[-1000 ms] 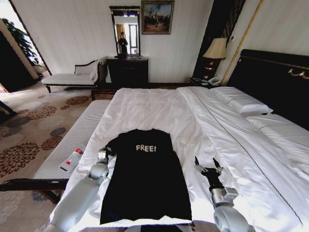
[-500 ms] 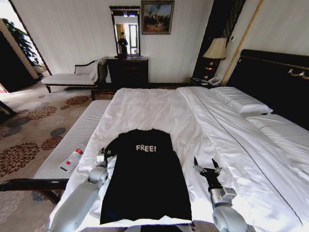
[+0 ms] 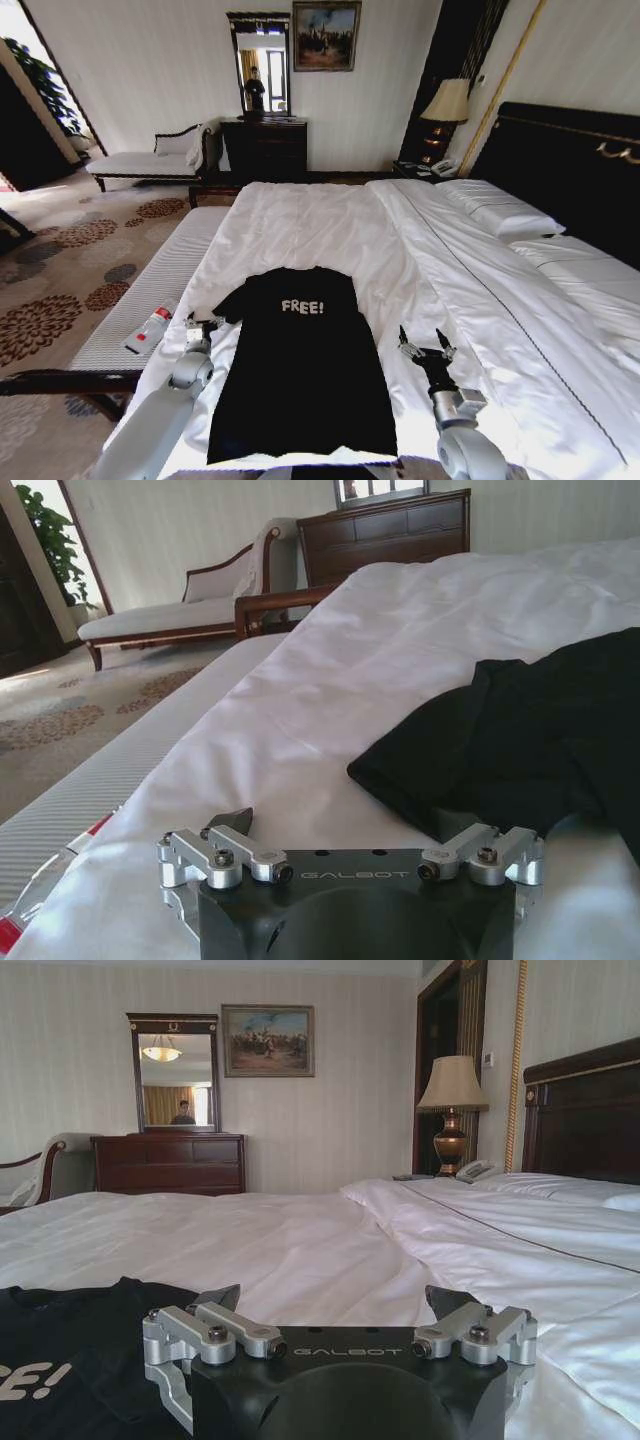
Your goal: Fold the clothes on the bed.
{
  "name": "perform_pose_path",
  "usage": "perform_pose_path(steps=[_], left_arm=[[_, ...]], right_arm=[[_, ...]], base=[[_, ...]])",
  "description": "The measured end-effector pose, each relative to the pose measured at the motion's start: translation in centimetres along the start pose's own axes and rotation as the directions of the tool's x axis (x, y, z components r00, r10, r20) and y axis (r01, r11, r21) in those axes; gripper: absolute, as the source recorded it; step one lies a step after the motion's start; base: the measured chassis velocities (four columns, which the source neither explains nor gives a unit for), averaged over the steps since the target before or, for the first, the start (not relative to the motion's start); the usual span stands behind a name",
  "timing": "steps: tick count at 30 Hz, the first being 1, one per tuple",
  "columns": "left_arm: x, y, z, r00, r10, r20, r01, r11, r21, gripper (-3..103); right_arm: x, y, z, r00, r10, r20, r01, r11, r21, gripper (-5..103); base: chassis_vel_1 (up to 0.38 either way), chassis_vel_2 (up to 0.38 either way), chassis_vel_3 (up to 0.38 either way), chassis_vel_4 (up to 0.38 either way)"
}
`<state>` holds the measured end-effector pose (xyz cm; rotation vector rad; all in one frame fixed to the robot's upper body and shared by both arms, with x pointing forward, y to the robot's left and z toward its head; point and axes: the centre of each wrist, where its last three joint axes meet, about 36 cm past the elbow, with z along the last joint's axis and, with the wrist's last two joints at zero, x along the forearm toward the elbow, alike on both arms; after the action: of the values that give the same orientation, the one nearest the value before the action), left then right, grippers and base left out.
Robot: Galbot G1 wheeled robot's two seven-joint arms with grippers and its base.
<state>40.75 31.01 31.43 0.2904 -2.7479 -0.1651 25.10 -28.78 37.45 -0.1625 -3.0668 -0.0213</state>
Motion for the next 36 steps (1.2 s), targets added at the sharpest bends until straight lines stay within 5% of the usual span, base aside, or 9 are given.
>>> perform_pose_path(steps=[8, 12, 23, 24, 30, 34, 36], left_arm=[[-0.1, -1.2, -0.4, 0.994, 0.08, 0.077, -0.085, 0.995, 0.056, 97], [-0.6, -1.6, -1.6, 0.991, 0.09, 0.099, -0.099, 0.99, 0.097, 77], [-1.2, -1.9, -2.0, 0.991, 0.097, 0.096, -0.108, 0.988, 0.113, 44], [-1.1, -1.8, -2.0, 0.991, 0.094, 0.097, -0.105, 0.988, 0.115, 34], [-1.1, -1.3, -2.0, 0.992, 0.081, 0.096, -0.092, 0.988, 0.123, 51], [-1.4, -1.0, -1.7, 0.994, 0.067, 0.09, -0.078, 0.989, 0.128, 72], [-1.5, -1.0, -1.7, 0.994, 0.065, 0.088, -0.076, 0.989, 0.128, 72]], right_arm=[[0.1, 0.3, 0.3, 1.0, -0.008, -0.008, 0.008, 1.0, 0.007, 100], [0.1, 0.1, 0.3, 1.0, -0.002, -0.008, 0.002, 1.0, 0.011, 100], [0.2, -0.1, 0.2, 1.0, 0.006, -0.012, -0.006, 1.0, 0.015, 100], [0.2, -0.2, 0.2, 1.0, 0.008, -0.012, -0.008, 1.0, 0.016, 100], [0.1, -0.4, 0.0, 1.0, 0.011, -0.009, -0.011, 1.0, 0.02, 100], [0.2, -0.4, 0.0, 1.0, 0.011, -0.012, -0.011, 1.0, 0.018, 100], [0.2, -0.4, 0.0, 1.0, 0.011, -0.012, -0.011, 1.0, 0.018, 100]], base=[[0.0, 0.0, 0.0, 0.0], [0.0, 0.0, 0.0, 0.0], [0.0, 0.0, 0.0, 0.0], [0.0, 0.0, 0.0, 0.0], [0.0, 0.0, 0.0, 0.0], [0.0, 0.0, 0.0, 0.0], [0.0, 0.0, 0.0, 0.0]])
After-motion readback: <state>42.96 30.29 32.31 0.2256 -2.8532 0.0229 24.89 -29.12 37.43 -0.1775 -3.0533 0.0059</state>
